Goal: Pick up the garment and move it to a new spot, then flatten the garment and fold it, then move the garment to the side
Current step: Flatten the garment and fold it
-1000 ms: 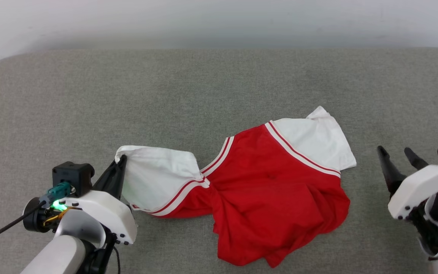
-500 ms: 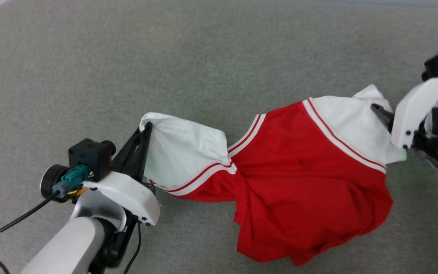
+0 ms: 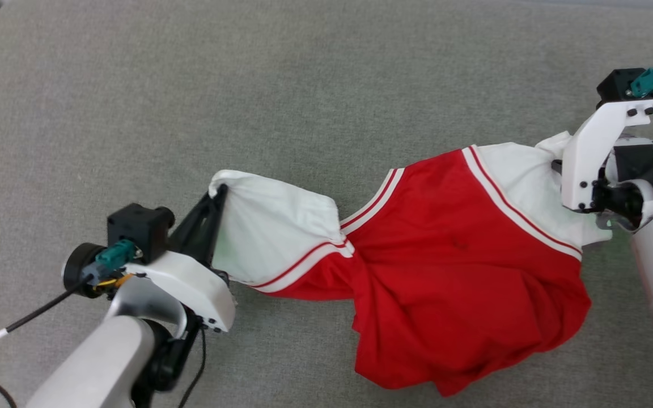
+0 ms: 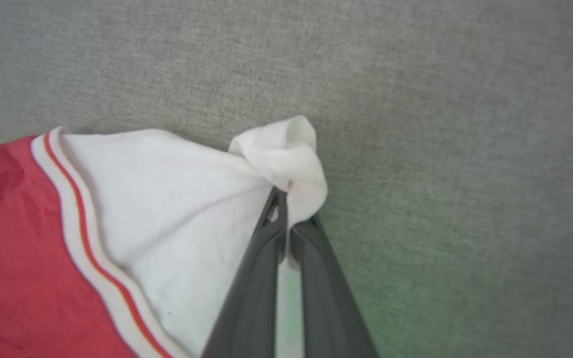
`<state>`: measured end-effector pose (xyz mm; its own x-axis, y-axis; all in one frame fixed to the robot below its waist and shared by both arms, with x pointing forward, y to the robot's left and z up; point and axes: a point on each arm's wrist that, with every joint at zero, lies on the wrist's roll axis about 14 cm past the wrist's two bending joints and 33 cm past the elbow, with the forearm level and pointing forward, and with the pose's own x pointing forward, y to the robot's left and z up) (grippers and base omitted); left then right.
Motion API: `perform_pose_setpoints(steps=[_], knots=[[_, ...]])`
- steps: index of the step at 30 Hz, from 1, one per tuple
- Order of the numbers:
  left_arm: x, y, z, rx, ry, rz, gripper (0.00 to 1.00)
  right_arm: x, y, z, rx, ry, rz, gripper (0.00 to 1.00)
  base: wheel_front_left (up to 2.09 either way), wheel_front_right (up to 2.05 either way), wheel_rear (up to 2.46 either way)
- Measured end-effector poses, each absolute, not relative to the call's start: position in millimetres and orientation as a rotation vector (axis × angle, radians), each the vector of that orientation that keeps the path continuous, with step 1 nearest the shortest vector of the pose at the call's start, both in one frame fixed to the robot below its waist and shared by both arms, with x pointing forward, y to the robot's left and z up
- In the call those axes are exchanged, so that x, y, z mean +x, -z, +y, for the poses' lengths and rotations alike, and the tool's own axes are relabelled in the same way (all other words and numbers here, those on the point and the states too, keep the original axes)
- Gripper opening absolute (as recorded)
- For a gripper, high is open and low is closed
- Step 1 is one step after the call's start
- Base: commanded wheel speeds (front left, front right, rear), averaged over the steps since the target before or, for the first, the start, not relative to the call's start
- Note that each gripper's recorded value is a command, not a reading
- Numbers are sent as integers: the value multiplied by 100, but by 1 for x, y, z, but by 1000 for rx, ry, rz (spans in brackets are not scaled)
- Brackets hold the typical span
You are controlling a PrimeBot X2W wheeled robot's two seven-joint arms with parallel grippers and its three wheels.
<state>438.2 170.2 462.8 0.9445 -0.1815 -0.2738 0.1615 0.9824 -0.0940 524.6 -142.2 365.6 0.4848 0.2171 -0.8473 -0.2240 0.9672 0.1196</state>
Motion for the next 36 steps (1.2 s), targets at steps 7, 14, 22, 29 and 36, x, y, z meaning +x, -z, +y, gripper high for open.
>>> perform_pose_setpoints(steps=[7,14,22,29,36], knots=[[462,-503,181,-21,175,181,0,547,-430,-159,-40,-230,768,0,0,0,0],[508,-572,174,-60,206,46,0,560,-512,-200,-56,-122,512,0,0,0,0],[562,-647,156,-47,243,-83,0,570,-604,-232,-41,-37,248,0,0,0,0],[612,-711,154,-15,221,-259,0,609,-689,-229,-55,-32,-48,0,0,0,0],[655,-763,166,22,188,-453,0,647,-751,-215,-111,-54,-284,0,0,0,0]])
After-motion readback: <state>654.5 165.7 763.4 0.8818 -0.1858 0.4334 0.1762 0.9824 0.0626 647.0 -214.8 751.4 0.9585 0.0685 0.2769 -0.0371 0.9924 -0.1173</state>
